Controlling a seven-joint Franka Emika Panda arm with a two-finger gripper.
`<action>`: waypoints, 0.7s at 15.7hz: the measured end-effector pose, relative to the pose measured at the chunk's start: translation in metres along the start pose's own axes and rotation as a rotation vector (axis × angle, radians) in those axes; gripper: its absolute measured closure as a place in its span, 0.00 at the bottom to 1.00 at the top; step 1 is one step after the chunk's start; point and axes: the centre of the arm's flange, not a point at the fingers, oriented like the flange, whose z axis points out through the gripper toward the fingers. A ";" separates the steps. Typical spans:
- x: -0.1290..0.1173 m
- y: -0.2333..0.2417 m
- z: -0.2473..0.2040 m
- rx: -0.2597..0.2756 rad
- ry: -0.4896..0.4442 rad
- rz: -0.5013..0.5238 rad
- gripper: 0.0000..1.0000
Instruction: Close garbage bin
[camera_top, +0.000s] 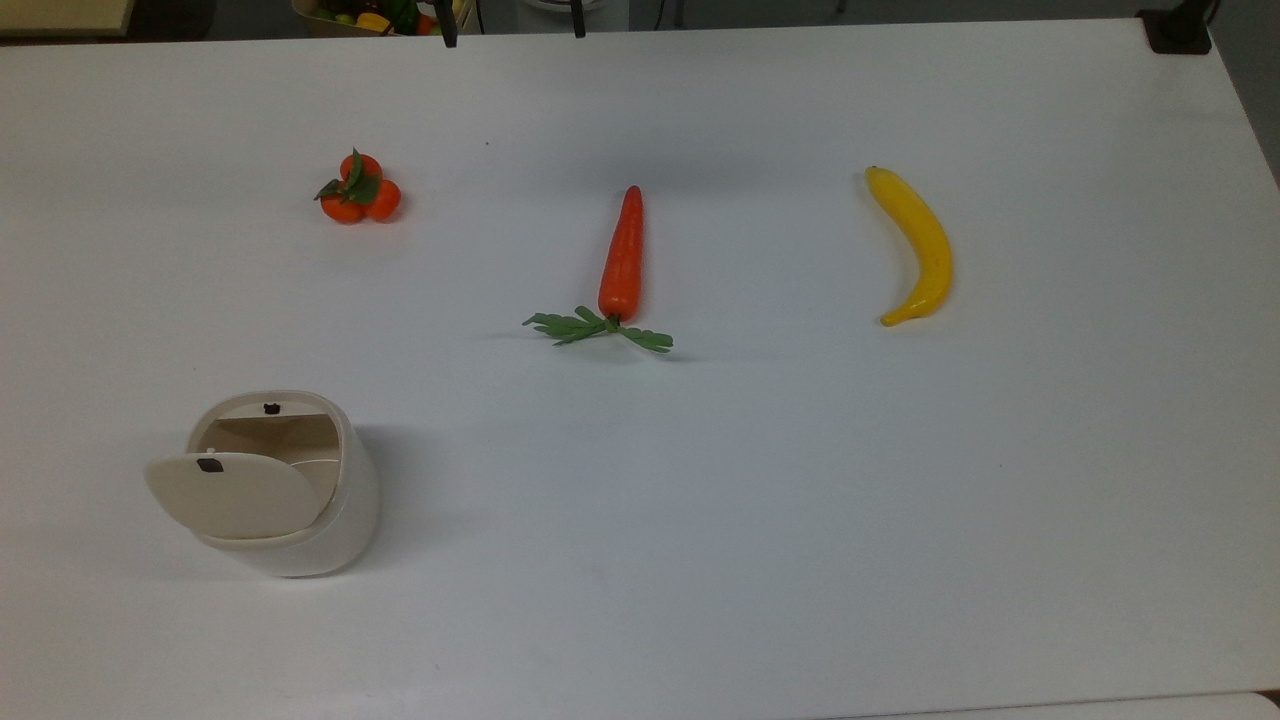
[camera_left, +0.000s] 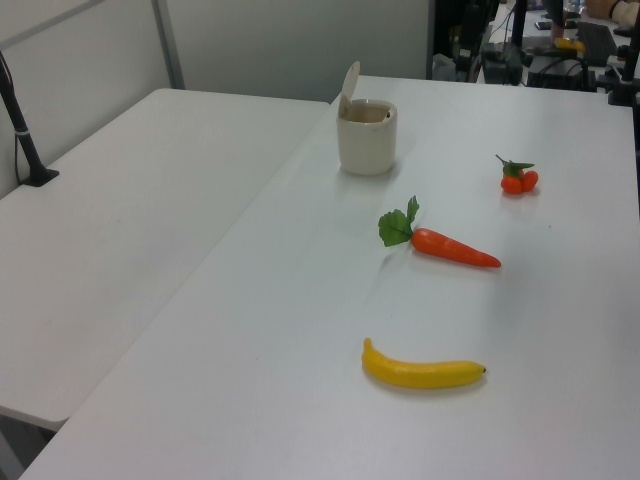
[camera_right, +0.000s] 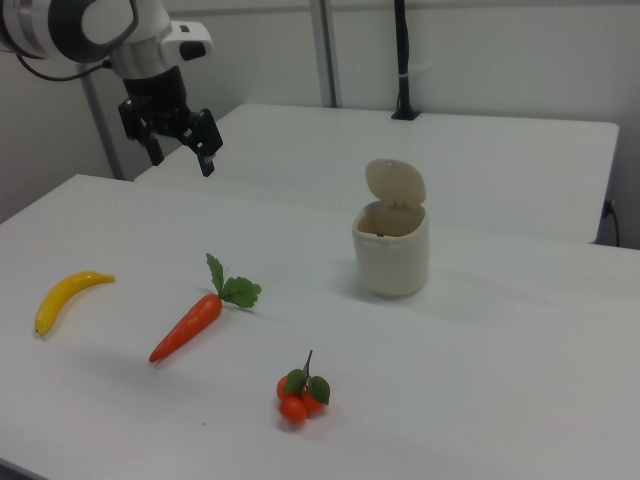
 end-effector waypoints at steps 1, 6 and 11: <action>0.000 0.001 0.000 0.000 0.000 0.001 0.00; 0.001 0.001 0.000 -0.001 0.005 0.002 0.00; 0.005 0.002 -0.001 -0.004 0.043 0.002 0.18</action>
